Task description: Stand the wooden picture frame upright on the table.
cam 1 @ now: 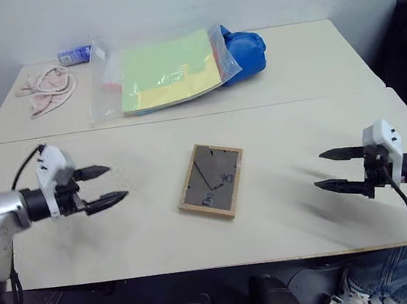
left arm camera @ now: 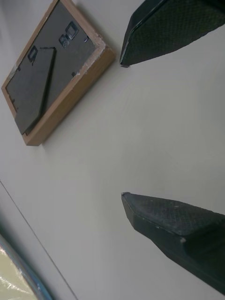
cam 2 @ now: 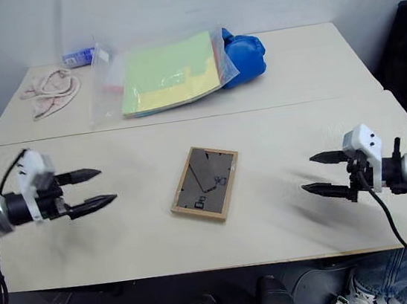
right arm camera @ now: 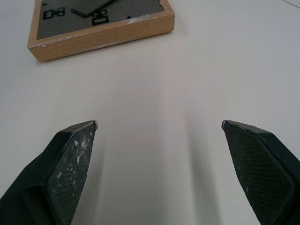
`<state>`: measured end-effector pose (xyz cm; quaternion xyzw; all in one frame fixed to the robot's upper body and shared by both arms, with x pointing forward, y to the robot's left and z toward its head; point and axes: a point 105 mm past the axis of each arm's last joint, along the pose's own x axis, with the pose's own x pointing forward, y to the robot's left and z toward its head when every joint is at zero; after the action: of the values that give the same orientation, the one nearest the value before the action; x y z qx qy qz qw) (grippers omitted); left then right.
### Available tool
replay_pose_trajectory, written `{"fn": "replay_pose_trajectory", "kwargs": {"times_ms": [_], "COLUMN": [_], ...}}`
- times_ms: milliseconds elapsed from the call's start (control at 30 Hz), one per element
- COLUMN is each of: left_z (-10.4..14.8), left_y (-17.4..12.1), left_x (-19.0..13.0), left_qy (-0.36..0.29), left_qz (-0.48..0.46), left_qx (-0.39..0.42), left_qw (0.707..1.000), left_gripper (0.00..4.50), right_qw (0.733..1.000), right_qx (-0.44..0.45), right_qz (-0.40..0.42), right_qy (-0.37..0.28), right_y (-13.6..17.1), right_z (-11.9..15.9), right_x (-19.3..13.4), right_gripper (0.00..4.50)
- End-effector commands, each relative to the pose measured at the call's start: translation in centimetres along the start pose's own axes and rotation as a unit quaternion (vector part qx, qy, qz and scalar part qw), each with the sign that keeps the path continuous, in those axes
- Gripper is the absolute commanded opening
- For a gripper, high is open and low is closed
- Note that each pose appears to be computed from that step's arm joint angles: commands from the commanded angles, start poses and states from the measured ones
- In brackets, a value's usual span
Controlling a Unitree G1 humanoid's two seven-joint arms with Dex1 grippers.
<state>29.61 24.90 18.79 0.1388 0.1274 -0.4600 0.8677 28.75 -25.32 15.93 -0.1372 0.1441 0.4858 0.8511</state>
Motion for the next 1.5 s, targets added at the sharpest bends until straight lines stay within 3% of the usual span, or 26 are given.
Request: {"fn": "replay_pose_trajectory", "kwargs": {"times_ms": [33,333,433,800,867,1000,1200,1267,1367,1500], "left_z": [-0.2,-1.3,-1.5,-2.7,-2.7,-2.0,0.7,0.7,-1.5,-3.6], "left_y": [-0.2,-0.4,-0.5,-1.9,-2.0,-2.8,-6.3,-6.8,-5.7,-5.0], "left_x": [0.1,2.1,3.2,11.7,12.7,13.8,14.1,14.1,13.3,10.6], "left_qy": [0.022,0.029,0.039,0.065,0.065,0.051,-0.017,-0.017,0.029,0.071], "left_qz": [-0.031,-0.039,-0.056,-0.140,-0.144,-0.162,-0.224,-0.223,-0.178,-0.154], "left_qx": [0.023,0.036,0.056,0.120,0.131,0.118,0.046,0.037,0.012,-0.122], "left_qw": [0.999,0.998,0.996,0.981,0.979,0.978,0.973,0.974,0.984,0.978], "left_gripper": [4.50,4.50,3.90,0.58,0.02,0.02,0.02,0.02,0.02,0.92], "right_qw": [1.000,0.999,0.999,0.990,0.987,0.985,0.983,0.982,0.981,0.971], "right_qx": [-0.018,-0.032,-0.044,-0.125,-0.138,-0.163,-0.170,-0.177,-0.186,-0.219], "right_qz": [0.000,-0.018,0.003,0.069,0.077,0.054,0.073,0.070,0.053,0.079], "right_qy": [-0.017,-0.022,-0.019,0.010,0.014,0.024,0.007,0.004,0.014,0.047], "right_y": [0.1,0.3,0.8,0.9,0.8,-0.2,0.3,0.3,-0.4,0.0], "right_z": [1.8,2.3,2.7,2.5,2.5,2.7,3.4,3.5,3.3,2.9], "right_x": [-0.5,0.6,1.3,8.5,9.7,12.2,15.3,15.7,15.2,12.9], "right_gripper": [4.37,4.37,3.81,0.22,0.00,0.00,0.00,0.00,0.00,0.00]}}
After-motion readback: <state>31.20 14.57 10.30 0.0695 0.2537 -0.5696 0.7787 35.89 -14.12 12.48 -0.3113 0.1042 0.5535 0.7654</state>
